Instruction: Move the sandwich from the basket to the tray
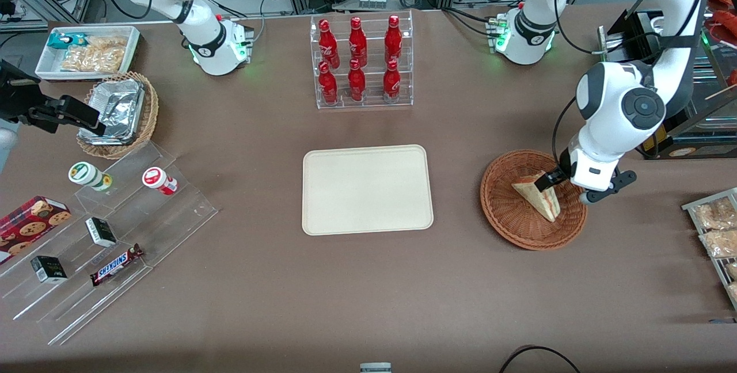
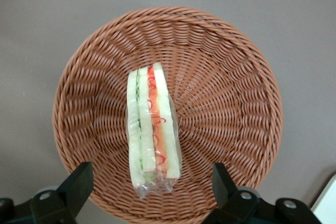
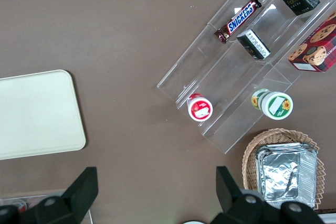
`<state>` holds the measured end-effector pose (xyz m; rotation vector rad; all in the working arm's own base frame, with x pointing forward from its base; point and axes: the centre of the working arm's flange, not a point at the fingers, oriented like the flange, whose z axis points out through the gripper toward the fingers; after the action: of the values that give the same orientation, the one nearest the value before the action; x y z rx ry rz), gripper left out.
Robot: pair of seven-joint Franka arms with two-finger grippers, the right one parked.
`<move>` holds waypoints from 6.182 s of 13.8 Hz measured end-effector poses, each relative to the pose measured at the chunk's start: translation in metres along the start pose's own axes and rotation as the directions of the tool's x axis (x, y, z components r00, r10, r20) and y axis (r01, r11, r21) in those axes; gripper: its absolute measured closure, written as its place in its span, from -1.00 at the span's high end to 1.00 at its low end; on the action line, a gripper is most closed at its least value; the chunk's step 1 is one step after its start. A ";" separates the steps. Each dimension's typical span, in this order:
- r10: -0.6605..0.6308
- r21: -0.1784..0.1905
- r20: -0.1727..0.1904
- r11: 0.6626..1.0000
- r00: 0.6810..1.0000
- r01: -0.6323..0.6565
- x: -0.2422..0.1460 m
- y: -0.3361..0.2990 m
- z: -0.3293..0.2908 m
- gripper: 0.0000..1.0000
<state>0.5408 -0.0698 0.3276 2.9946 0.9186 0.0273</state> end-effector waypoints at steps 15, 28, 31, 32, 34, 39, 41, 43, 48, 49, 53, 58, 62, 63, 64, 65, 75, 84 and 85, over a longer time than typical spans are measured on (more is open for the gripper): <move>-0.257 0.048 0.062 0.966 0.964 0.255 -0.001 0.001 0.084 0.73; 0.046 0.072 0.103 0.996 0.994 -0.053 -0.004 0.080 -0.018 -0.70; 0.209 0.077 0.148 0.972 0.967 -0.222 -0.027 0.139 -0.027 -0.71; 0.246 0.071 0.153 0.963 0.957 -0.259 -0.038 0.161 -0.021 -0.71; 0.313 0.062 0.165 0.943 0.935 -0.326 -0.067 0.203 -0.003 -0.71; 0.406 0.021 0.211 0.907 0.889 -0.420 -0.137 0.274 0.035 -0.71; 0.403 0.006 0.216 0.910 0.890 -0.414 -0.160 0.298 0.042 -0.71; 0.386 0.008 0.215 0.918 0.897 -0.396 -0.191 0.320 0.049 -0.71; 0.358 0.002 0.208 0.930 0.910 -0.366 -0.248 0.361 0.066 -0.71; 0.357 -0.001 0.207 0.931 0.911 -0.365 -0.253 0.365 0.068 -0.71; 0.358 -0.004 0.206 0.931 0.910 -0.366 -0.276 0.375 0.078 -0.71; 0.377 0.013 0.180 0.923 0.909 -0.385 -0.288 0.377 0.087 -0.71; 0.366 0.024 0.178 0.926 0.913 -0.376 -0.287 0.376 0.093 -0.49; 0.362 0.023 0.177 0.928 0.915 -0.372 -0.287 0.377 0.092 -0.30; 0.360 0.016 0.172 0.930 0.917 -0.368 -0.286 0.378 0.089 -0.08; 0.356 0.004 0.162 0.932 0.920 -0.362 -0.284 0.381 0.082 0.09; 0.267 0.111 0.014 0.957 0.964 -0.267 -0.195 0.344 -0.052 1.00; 0.361 0.127 0.165 0.915 0.918 -0.382 -0.051 0.201 -0.064 1.00; 0.378 0.125 0.178 0.907 0.908 -0.402 -0.040 0.185 -0.070 1.00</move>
<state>0.6102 -0.2448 0.3997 3.2182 0.3064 -0.2791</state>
